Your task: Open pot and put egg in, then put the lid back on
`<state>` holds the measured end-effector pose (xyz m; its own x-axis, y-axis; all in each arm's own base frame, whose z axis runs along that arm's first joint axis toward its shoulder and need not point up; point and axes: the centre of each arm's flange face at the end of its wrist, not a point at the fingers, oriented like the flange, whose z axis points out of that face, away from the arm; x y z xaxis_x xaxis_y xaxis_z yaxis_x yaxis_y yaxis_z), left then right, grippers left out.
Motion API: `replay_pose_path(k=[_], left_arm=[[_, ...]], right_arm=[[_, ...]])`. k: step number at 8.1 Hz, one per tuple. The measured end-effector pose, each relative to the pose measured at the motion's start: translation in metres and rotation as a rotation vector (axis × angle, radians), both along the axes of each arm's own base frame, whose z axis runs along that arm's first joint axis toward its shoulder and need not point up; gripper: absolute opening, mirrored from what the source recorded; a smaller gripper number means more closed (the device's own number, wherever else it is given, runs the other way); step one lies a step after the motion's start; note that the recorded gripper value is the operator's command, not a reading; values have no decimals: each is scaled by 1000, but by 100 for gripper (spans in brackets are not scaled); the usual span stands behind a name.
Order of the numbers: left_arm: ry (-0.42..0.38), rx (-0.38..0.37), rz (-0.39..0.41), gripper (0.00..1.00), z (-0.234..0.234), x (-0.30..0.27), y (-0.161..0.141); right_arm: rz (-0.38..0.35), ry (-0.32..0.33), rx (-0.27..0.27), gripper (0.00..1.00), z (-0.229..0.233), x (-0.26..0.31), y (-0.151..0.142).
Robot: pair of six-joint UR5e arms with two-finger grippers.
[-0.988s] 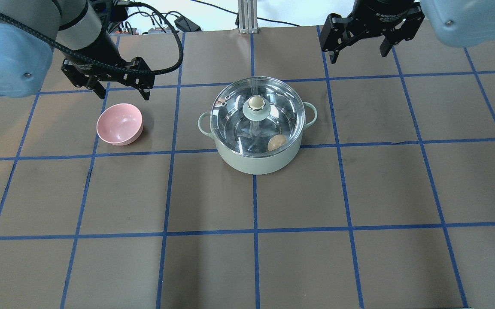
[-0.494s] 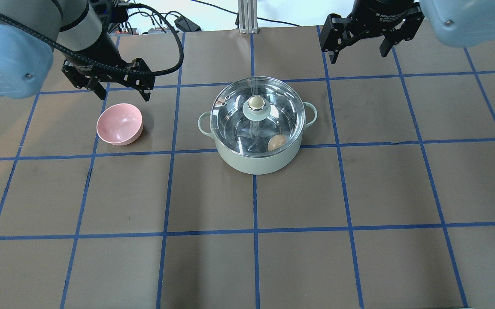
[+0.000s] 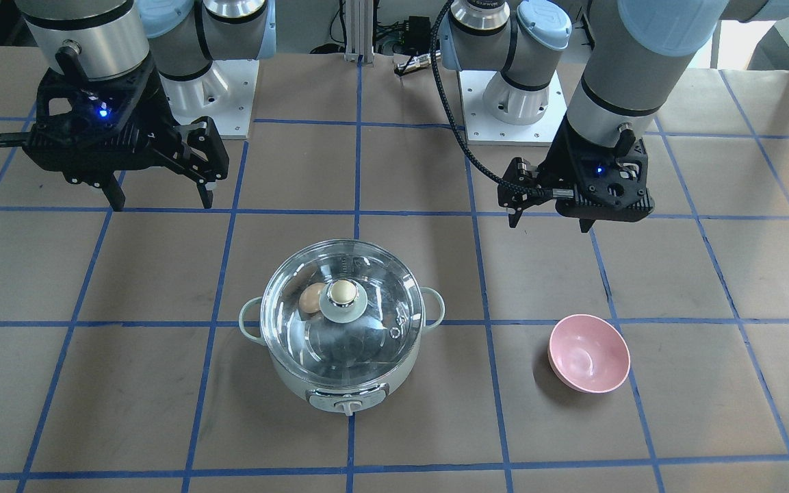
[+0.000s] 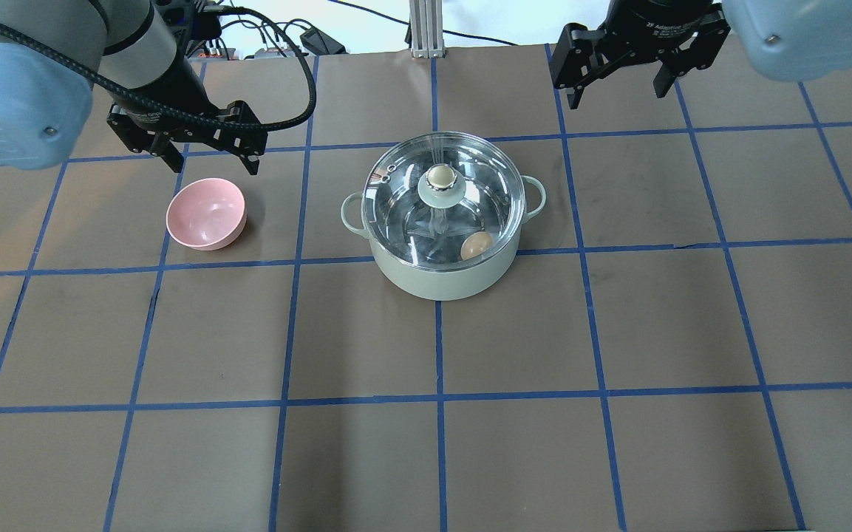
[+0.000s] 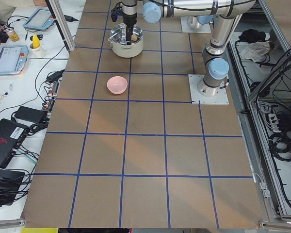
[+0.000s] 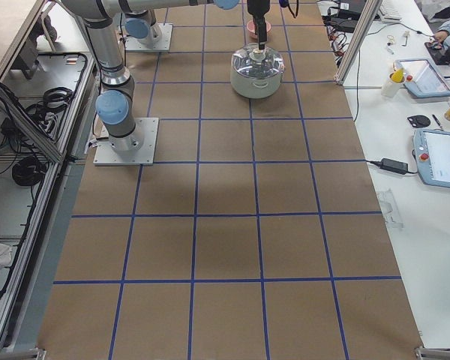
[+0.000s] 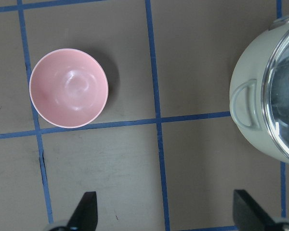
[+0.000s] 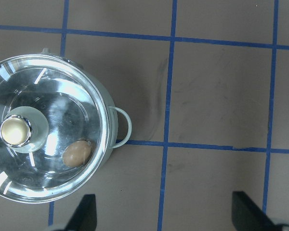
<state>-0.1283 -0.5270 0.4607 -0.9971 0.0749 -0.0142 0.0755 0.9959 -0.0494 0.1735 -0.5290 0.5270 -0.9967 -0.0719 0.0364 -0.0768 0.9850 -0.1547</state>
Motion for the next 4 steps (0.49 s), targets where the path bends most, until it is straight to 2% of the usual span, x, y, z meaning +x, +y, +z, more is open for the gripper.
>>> replay_pose_path(k=[4], left_arm=[[-3, 10, -3, 100, -8, 0, 3]], right_arm=[[3, 2, -1, 100, 0, 0, -1]])
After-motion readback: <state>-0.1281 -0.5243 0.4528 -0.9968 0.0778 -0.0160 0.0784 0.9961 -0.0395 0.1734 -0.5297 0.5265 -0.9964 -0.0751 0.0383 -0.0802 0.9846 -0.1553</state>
